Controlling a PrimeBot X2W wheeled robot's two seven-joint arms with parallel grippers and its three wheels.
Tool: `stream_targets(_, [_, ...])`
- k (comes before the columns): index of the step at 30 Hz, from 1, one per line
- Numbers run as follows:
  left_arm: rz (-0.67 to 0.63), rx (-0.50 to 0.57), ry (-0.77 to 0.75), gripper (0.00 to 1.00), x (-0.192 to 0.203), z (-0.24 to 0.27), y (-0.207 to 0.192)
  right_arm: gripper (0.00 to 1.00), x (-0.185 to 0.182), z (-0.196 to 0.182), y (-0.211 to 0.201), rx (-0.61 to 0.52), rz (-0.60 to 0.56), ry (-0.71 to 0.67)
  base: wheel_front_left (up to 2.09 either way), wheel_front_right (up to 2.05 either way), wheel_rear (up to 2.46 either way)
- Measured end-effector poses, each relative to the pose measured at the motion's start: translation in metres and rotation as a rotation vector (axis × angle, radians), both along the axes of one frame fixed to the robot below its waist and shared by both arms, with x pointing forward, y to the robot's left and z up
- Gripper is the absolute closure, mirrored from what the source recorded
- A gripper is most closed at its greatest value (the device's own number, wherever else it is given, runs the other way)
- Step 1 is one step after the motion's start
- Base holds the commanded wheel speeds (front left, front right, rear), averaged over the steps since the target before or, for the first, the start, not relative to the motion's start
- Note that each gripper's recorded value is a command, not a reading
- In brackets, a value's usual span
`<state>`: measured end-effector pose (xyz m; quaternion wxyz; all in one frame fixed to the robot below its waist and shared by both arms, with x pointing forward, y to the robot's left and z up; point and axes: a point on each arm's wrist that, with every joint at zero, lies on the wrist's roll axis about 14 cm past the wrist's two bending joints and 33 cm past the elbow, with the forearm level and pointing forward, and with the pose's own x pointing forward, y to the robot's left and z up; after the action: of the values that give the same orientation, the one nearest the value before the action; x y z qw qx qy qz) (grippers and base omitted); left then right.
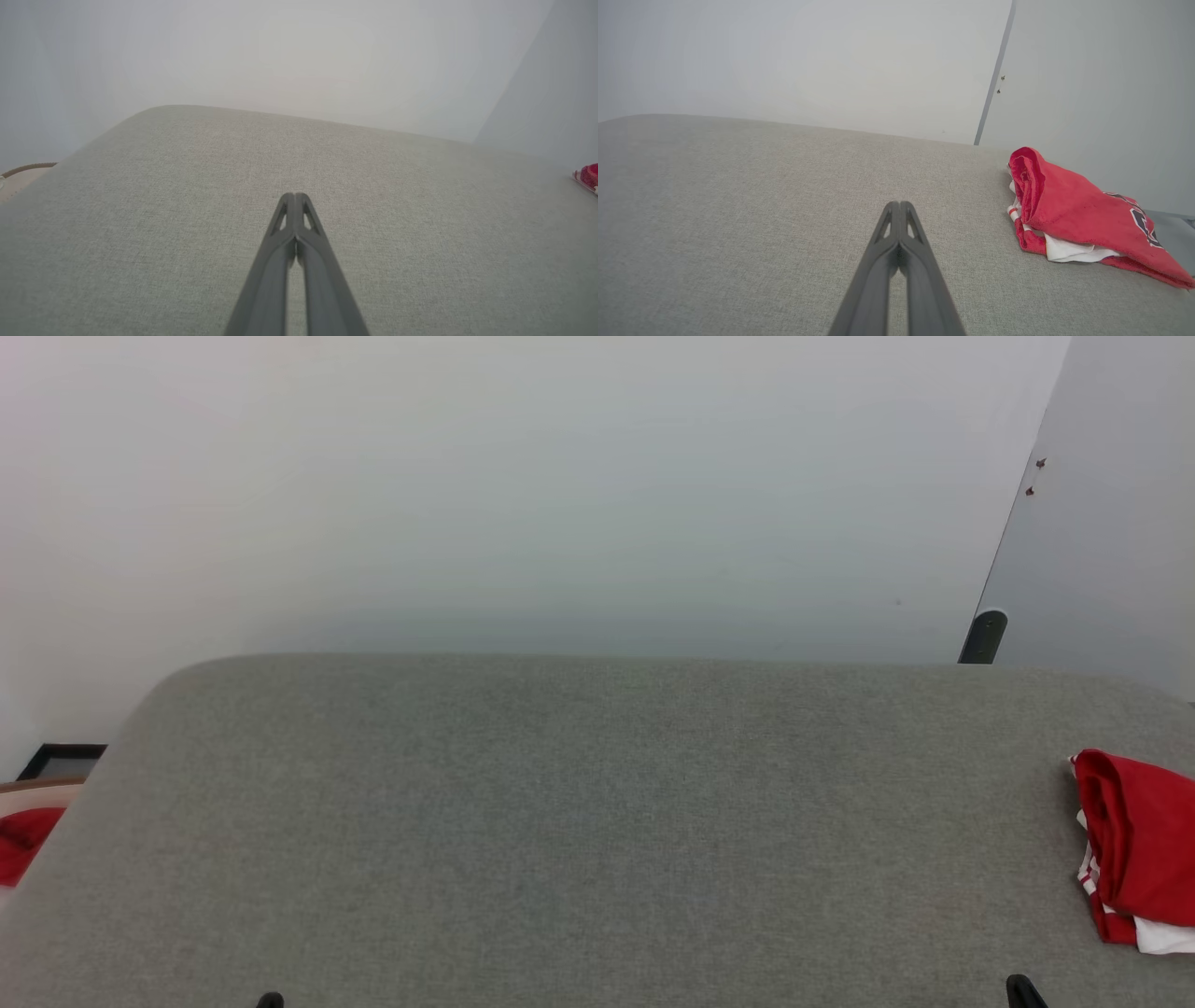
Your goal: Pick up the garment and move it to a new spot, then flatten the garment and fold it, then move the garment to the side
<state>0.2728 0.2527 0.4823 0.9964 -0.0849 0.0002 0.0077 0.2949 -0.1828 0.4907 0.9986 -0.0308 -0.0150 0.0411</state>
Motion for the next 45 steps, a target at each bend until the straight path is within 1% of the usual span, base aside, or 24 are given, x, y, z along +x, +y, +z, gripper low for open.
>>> stream_targets(12, [0.051, -0.214, 0.006, 1.0, 0.015, 0.001, 0.002, 1.0, 0.012, 0.001, -0.009, 0.258, -0.053, 0.027, 0.0, 0.0, 0.0])
stream_targets(22, [0.072, -0.376, 0.003, 1.0, 0.028, 0.004, -0.001, 1.0, 0.022, 0.002, -0.013, 0.448, -0.08, 0.043, 0.0, 0.0, 0.0])
stream_targets(34, [0.085, -0.554, -0.001, 1.0, 0.042, 0.007, -0.005, 1.0, 0.035, 0.004, -0.015, 0.65, -0.095, 0.053, 0.0, 0.0, 0.0])
stream_targets(45, [0.085, -0.696, 0.0, 1.0, 0.054, 0.009, -0.01, 1.0, 0.045, 0.005, -0.017, 0.819, -0.101, 0.067, 0.0, 0.0, 0.0])
